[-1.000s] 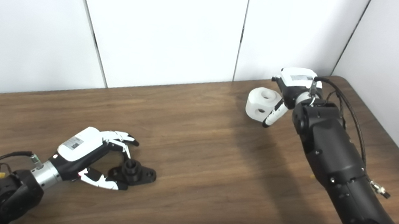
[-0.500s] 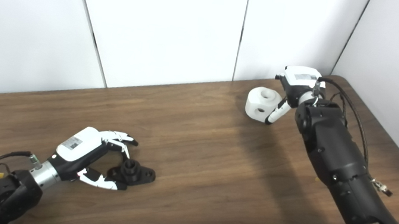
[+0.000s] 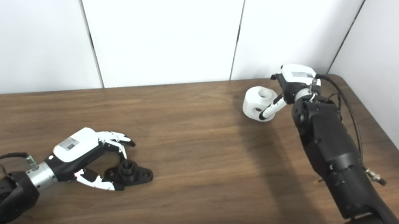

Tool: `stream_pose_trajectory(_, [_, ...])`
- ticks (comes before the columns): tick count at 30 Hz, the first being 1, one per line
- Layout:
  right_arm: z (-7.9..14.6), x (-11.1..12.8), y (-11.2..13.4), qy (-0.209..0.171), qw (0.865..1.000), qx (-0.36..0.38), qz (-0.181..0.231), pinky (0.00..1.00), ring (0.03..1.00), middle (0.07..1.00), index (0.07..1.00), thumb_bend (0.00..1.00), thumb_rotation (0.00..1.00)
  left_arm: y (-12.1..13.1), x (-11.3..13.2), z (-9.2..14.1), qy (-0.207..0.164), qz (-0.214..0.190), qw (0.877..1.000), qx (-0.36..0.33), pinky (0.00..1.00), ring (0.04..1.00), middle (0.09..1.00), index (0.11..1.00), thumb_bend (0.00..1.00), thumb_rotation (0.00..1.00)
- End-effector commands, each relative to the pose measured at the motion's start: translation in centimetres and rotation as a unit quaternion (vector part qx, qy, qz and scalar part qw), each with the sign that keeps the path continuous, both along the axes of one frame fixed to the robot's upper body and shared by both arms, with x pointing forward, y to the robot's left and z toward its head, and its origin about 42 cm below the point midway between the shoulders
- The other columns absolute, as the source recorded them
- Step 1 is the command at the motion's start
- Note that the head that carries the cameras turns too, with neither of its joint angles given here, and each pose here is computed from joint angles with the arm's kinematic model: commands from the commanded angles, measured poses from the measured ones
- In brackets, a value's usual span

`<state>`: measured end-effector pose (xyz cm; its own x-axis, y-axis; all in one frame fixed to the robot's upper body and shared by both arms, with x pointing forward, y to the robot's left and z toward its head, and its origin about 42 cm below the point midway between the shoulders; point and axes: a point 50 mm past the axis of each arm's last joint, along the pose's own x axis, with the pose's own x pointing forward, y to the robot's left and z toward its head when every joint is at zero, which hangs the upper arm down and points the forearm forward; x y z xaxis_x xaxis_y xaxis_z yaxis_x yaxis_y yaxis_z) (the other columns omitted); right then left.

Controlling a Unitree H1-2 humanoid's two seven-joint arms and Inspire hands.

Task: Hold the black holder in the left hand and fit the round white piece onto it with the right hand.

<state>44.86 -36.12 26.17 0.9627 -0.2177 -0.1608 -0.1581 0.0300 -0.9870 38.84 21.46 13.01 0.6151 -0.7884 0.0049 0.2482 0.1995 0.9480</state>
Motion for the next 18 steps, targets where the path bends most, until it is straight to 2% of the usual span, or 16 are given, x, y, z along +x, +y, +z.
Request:
stream_pose_trajectory(1, [3.41,1.05,0.14,-0.055,0.998,-0.01,0.013,0.94,1.0,0.984,0.845,0.96,0.4,3.55,-1.41,-2.68,0.047,0.011,0.995,0.086,0.76,0.829,0.805,0.482,0.52,0.06])
stream_pose_trajectory(13, [2.99,1.21,0.98,-0.042,0.999,-0.005,0.032,0.95,1.0,0.981,0.809,0.95,0.4,3.42,-1.51,-2.1,0.043,0.008,0.996,0.083,0.74,0.822,0.793,0.482,0.52,0.06])
stream_pose_trajectory(18, [2.83,1.02,1.04,-0.042,0.999,-0.007,0.034,0.95,0.993,0.954,0.739,0.91,0.36,3.43,-1.55,-2.04,0.043,0.007,0.996,0.081,0.74,0.821,0.792,0.482,0.52,0.06])
